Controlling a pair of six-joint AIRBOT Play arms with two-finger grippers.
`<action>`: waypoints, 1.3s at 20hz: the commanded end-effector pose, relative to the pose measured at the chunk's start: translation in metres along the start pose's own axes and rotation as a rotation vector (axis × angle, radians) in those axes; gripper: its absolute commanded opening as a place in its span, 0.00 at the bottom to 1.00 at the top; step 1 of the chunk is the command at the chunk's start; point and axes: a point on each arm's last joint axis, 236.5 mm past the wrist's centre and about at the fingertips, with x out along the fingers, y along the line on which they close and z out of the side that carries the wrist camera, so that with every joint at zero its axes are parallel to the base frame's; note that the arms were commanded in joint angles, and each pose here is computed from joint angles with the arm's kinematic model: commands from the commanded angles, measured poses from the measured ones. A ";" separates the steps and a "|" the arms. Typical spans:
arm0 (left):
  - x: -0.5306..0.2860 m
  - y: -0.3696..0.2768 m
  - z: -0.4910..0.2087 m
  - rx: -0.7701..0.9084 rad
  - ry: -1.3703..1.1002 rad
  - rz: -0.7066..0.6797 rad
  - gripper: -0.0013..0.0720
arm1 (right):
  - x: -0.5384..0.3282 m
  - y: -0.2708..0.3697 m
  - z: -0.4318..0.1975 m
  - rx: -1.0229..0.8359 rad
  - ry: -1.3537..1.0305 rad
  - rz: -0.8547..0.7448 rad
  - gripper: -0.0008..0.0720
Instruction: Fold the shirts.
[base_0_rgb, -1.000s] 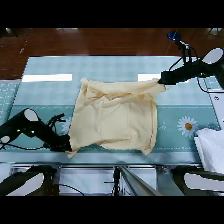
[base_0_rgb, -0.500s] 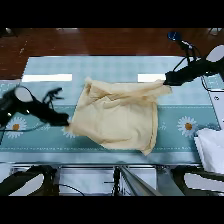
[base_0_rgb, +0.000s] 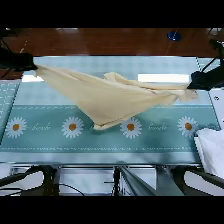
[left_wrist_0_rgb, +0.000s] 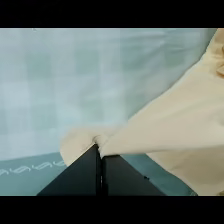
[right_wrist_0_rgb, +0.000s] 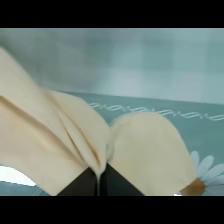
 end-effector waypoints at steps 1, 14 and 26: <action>0.030 -0.013 0.032 0.015 -0.024 -0.051 0.05 | -0.029 0.053 -0.029 -0.017 0.041 0.165 0.05; 0.144 -0.069 0.066 0.027 -0.111 -0.242 0.05 | -0.003 -0.008 -0.026 0.078 0.097 -0.102 0.05; 0.130 -0.087 0.007 0.039 0.145 -0.366 0.49 | 0.028 -0.013 -0.022 0.048 0.170 -0.066 0.05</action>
